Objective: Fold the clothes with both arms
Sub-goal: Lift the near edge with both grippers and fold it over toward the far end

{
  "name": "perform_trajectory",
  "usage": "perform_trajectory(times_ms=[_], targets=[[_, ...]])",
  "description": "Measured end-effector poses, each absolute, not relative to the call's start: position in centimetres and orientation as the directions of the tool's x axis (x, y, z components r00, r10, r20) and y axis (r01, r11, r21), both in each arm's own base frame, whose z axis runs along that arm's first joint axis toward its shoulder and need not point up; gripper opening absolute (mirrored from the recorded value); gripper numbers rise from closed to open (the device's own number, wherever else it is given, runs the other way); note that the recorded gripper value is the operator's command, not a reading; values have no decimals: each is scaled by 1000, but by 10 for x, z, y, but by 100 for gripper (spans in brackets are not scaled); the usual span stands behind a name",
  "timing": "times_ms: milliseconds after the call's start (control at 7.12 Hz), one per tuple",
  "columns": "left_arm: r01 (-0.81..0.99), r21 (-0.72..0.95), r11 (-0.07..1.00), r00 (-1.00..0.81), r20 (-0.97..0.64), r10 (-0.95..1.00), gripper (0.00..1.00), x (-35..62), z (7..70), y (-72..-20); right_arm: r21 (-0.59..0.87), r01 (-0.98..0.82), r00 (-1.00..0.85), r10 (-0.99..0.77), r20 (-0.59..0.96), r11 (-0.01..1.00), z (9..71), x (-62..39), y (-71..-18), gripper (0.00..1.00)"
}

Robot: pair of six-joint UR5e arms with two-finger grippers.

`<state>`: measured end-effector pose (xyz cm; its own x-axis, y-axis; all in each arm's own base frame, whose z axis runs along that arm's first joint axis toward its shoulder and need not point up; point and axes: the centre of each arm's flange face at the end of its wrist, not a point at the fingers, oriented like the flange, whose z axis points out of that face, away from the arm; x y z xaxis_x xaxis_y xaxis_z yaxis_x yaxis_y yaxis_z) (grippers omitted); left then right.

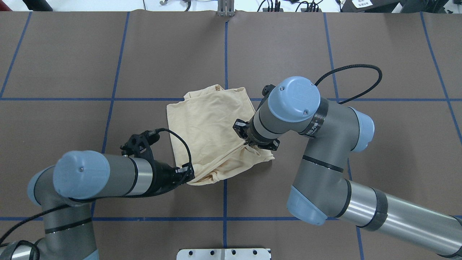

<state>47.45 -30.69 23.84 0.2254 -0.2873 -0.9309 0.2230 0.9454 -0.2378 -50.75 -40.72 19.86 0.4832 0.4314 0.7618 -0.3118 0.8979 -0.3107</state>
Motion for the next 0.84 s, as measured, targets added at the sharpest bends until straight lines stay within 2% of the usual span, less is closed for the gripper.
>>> perform_trajectory(times_ms=[281,843], targets=[[285,-166,944,233,-944,-236,0,439,235,-368,-274,-326,477,408,779,905,179,-508,-439,0],[387,-105,916,323,-915,-242,0,451,262,-484,-241,-382,420,400,815,892,166,-541,-537,0]])
